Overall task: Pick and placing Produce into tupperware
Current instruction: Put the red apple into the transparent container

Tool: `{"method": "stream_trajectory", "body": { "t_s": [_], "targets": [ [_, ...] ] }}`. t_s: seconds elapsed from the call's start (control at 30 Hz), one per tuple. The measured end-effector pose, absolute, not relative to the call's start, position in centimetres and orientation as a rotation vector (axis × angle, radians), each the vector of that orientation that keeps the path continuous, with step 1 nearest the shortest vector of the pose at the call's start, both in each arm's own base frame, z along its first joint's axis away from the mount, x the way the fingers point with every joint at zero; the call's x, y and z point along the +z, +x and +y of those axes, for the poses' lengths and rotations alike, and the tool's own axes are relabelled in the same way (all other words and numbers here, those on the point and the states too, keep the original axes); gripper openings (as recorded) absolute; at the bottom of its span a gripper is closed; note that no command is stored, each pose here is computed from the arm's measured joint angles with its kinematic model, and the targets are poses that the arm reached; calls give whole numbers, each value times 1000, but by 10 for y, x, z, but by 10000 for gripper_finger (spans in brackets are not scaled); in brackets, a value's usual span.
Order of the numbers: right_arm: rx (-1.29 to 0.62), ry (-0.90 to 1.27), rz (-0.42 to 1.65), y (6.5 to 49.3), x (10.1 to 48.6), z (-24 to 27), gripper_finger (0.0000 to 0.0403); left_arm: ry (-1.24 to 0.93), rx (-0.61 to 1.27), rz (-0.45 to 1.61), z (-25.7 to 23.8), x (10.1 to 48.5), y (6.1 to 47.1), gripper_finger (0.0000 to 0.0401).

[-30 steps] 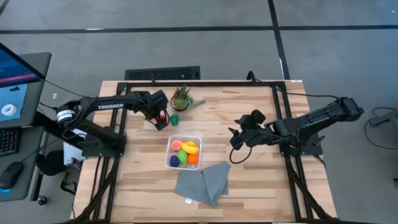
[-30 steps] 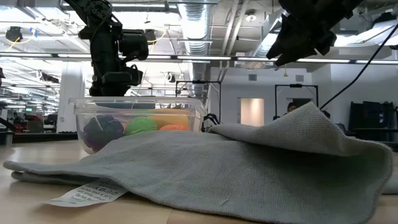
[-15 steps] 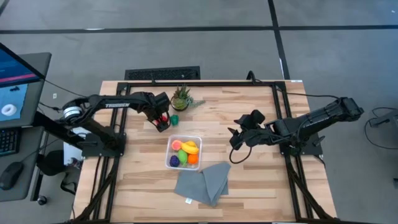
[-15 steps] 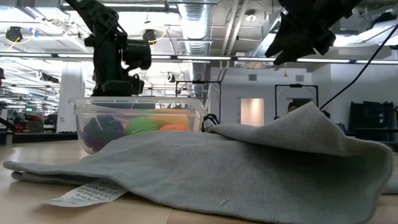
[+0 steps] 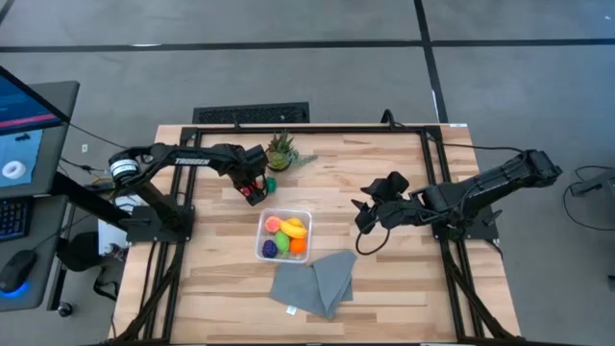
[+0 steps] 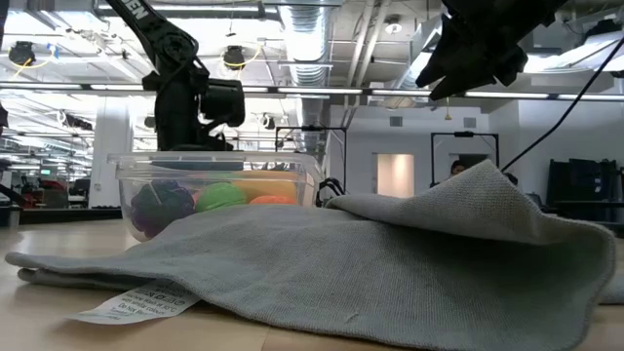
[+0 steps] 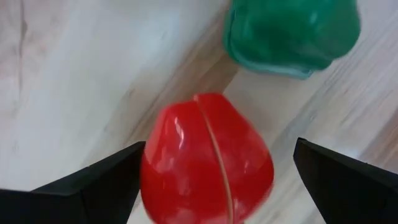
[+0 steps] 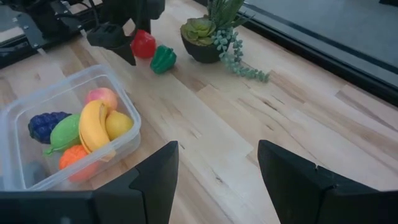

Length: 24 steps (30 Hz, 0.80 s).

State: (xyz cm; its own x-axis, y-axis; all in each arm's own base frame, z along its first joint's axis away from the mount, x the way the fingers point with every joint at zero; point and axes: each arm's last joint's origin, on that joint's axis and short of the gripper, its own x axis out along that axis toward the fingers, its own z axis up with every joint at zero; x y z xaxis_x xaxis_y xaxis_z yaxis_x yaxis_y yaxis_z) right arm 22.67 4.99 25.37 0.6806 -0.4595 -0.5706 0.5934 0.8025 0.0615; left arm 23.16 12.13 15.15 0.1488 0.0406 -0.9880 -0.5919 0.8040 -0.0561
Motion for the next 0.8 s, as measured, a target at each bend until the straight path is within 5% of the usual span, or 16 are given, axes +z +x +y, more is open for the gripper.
{"method": "stream_trajectory", "body": {
  "t_s": [0.3, 0.8],
  "targets": [
    [-595, 253, 570, 227, 254, 50, 245, -484, 505, 1360, 127, 151, 228, 386],
    [-595, 253, 569, 227, 254, 50, 245, -475, 488, 1370, 127, 151, 227, 307]
  ]
}}
